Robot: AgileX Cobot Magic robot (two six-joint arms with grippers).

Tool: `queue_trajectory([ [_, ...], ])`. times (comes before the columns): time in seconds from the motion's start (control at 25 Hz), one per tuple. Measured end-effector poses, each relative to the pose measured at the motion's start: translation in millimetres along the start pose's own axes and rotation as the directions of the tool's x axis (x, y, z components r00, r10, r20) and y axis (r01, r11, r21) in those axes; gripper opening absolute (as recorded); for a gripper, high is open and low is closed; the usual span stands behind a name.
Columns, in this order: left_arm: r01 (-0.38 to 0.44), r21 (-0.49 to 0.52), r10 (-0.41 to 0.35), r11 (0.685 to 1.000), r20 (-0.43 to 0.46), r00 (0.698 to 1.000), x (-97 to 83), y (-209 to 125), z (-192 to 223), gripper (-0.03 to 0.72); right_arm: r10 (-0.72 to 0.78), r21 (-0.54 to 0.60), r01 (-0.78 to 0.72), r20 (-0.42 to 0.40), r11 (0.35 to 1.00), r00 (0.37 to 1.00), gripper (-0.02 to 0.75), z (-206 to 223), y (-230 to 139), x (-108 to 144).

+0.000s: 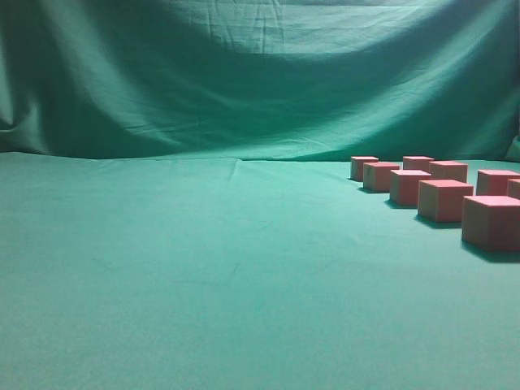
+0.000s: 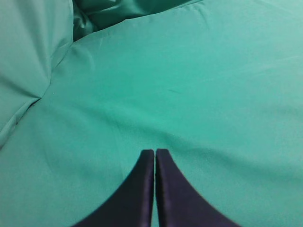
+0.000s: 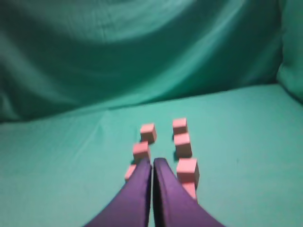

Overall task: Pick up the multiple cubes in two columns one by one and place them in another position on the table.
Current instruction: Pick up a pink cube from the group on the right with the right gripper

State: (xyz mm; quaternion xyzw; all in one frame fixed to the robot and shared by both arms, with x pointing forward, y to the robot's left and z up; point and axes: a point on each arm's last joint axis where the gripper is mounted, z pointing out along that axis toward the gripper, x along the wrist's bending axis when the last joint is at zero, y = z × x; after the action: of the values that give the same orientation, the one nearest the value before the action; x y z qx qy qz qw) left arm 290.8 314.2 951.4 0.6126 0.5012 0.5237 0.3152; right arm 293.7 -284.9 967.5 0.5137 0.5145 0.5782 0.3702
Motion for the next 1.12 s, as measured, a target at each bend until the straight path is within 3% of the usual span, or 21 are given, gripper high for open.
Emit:
queue_trajectory([
  [0.12, 0.000, 0.000, 0.000, 1.000, 0.000, 1.000, 0.0, 0, 0, 0.000, 0.021, -0.084, -0.020, 0.010, 0.996, 1.000, 0.000, 0, 8, -1],
  [0.32, 0.000, 0.000, 0.000, 1.000, 0.000, 1.000, 0.0, 0, 0, 0.000, -0.016, -0.062, 0.014, -0.033, 0.998, 0.999, 0.000, -7, 35, 10],
  [0.4, 0.000, 0.000, 0.000, 1.000, 0.000, 1.000, 0.0, 0, 0, 0.000, -0.036, 0.000, 0.036, -0.052, 0.999, 0.998, 0.000, -6, 50, 16],
  [0.56, 0.000, 0.000, 0.000, 1.000, 0.000, 1.000, 0.0, 0, 0, 0.000, -0.040, 0.226, 0.057, -0.082, 0.972, 0.996, 0.000, 10, 68, 25],
  [0.72, 0.000, 0.000, 0.000, 1.000, 0.000, 1.000, 0.0, 0, 0, 0.000, -0.077, 0.455, 0.130, -0.134, 0.881, 0.988, 0.000, 30, 76, 31],
  [0.84, 0.000, 0.000, 0.000, 1.000, 0.000, 1.000, 0.0, 0, 0, 0.000, -0.107, 0.556, 0.193, -0.182, 0.809, 0.977, 0.000, 46, 87, 35],
  [1.12, 0.000, 0.000, 0.000, 1.000, 0.000, 1.000, 0.0, 0, 0, 0.000, -0.030, 0.816, 0.208, -0.228, 0.539, 0.973, 0.000, 101, 87, 38],
])
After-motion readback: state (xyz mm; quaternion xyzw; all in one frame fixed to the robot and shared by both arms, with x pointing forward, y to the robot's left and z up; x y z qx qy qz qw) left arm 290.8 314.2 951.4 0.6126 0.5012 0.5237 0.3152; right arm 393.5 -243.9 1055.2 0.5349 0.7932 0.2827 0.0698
